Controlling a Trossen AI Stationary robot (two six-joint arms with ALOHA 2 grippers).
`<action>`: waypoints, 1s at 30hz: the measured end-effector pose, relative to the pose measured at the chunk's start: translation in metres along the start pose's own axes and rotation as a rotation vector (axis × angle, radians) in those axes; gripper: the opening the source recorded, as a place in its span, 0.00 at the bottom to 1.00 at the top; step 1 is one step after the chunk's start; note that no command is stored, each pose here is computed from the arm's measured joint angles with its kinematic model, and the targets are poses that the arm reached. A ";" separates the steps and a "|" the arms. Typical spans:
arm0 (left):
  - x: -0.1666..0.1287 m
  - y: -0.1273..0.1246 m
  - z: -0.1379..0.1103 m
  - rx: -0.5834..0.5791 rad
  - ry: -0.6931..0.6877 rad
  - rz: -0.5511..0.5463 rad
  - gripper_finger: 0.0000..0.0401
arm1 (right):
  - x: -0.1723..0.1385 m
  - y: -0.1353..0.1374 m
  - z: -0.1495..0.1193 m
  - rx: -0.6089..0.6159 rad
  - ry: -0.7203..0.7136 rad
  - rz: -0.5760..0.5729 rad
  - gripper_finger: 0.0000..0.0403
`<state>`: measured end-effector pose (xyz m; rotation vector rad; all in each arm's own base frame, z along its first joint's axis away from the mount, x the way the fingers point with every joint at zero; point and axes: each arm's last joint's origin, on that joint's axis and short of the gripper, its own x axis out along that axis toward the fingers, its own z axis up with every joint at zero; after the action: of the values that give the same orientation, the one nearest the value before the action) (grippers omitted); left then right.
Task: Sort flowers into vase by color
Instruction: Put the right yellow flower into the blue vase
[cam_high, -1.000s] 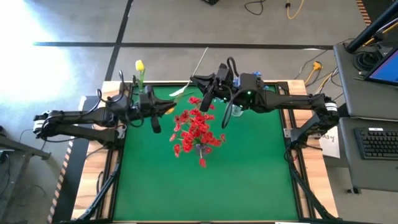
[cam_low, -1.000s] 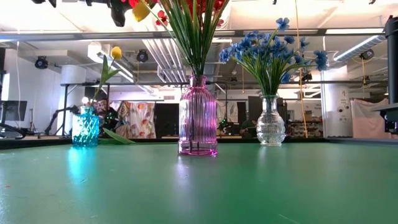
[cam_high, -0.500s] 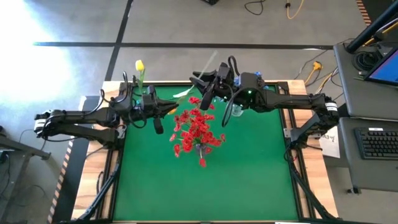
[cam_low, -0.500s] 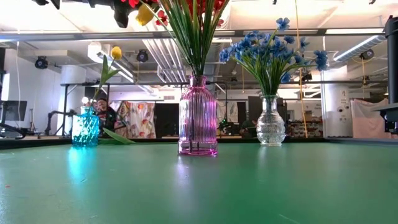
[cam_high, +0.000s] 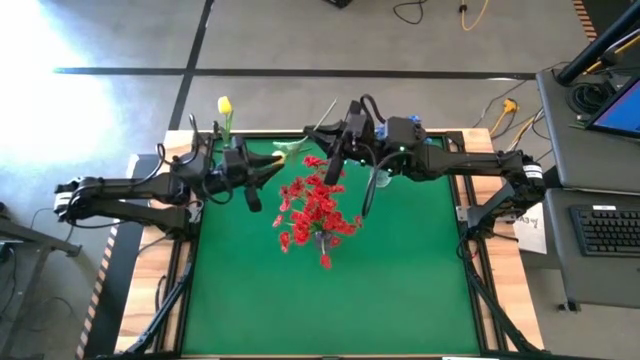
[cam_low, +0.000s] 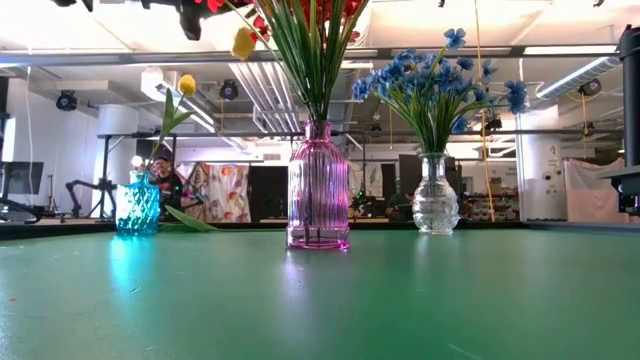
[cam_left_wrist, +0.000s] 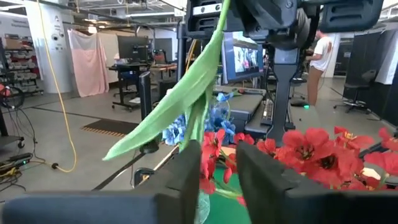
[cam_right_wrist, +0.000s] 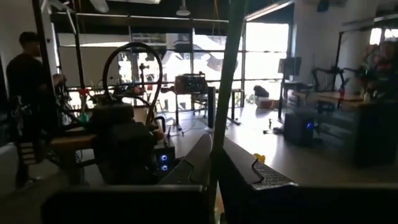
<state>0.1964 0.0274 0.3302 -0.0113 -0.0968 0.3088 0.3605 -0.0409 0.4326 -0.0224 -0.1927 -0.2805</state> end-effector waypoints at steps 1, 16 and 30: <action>-0.001 0.000 0.001 -0.002 -0.004 0.000 0.25 | 0.000 0.002 0.001 -0.019 -0.005 0.005 0.03; -0.033 -0.001 0.025 -0.176 -0.104 -0.257 0.58 | -0.019 0.070 0.007 -0.966 -0.116 0.140 0.02; -0.017 -0.014 0.039 -0.349 -0.226 -0.559 0.57 | -0.007 0.106 -0.030 -2.004 -0.192 0.164 0.02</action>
<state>0.1805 0.0089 0.3682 -0.2916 -0.3694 -0.2705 0.3890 0.0614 0.4020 -2.0452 -0.0291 -0.2065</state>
